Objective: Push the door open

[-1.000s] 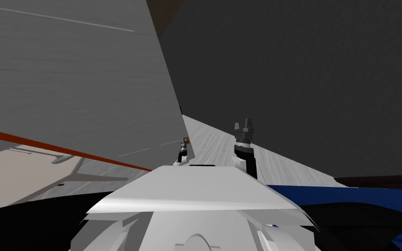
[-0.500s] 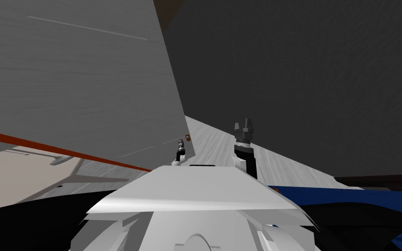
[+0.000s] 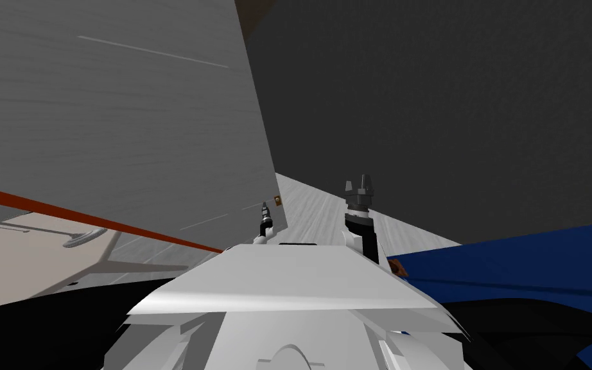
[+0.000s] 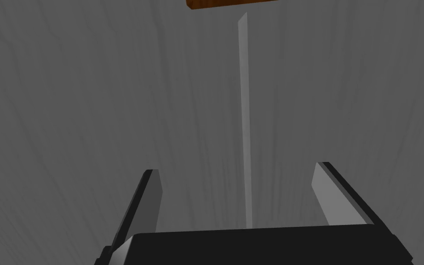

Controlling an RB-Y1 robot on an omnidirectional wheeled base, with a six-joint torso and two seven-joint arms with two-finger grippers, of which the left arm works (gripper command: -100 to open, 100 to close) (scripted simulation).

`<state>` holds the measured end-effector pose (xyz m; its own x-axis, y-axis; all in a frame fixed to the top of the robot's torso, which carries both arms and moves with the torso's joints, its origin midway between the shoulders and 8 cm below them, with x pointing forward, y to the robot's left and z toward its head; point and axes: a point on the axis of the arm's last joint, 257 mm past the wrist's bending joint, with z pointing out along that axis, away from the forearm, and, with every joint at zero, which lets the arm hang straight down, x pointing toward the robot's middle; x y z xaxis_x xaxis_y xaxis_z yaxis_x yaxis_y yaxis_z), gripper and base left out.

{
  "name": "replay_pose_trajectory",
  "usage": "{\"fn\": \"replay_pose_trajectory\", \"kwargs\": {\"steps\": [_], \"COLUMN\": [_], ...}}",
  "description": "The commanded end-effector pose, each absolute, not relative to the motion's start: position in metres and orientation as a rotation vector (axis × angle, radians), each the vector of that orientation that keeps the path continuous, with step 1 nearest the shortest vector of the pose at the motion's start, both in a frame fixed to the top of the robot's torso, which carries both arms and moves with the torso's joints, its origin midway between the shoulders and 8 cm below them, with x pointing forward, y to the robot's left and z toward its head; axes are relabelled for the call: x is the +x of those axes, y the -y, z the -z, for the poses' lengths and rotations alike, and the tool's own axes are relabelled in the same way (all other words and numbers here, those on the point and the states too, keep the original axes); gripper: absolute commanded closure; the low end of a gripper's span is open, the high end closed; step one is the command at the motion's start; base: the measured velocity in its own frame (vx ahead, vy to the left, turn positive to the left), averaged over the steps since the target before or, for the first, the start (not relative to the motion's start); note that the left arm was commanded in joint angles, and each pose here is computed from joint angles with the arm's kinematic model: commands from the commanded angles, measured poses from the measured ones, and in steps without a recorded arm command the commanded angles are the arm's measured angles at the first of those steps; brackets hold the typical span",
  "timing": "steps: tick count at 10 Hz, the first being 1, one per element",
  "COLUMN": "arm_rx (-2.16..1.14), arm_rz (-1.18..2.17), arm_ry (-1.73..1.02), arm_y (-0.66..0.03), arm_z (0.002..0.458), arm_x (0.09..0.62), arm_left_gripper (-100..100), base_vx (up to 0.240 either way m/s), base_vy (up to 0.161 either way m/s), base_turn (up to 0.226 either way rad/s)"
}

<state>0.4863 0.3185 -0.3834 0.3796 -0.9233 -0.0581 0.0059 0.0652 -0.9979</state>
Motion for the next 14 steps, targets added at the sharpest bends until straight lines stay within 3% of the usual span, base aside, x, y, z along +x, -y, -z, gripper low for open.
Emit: {"fn": "replay_pose_trajectory", "kwargs": {"steps": [1, 10, 14], "arm_rx": [-1.328, -1.379, -1.365], "arm_rz": [0.879, 0.887, 0.874], "arm_ry": [-0.918, -0.889, -0.888], "arm_y": [-0.316, -0.296, -0.307], "arm_z": [0.385, 0.391, 0.389], "arm_x": [0.486, 0.484, 0.484], "arm_left_gripper": [-100, -100, -100], "base_vx": [-0.106, -0.094, 0.048], "base_vy": [-0.043, -0.124, 0.136], "base_turn": [-0.065, -0.042, 0.012]}}
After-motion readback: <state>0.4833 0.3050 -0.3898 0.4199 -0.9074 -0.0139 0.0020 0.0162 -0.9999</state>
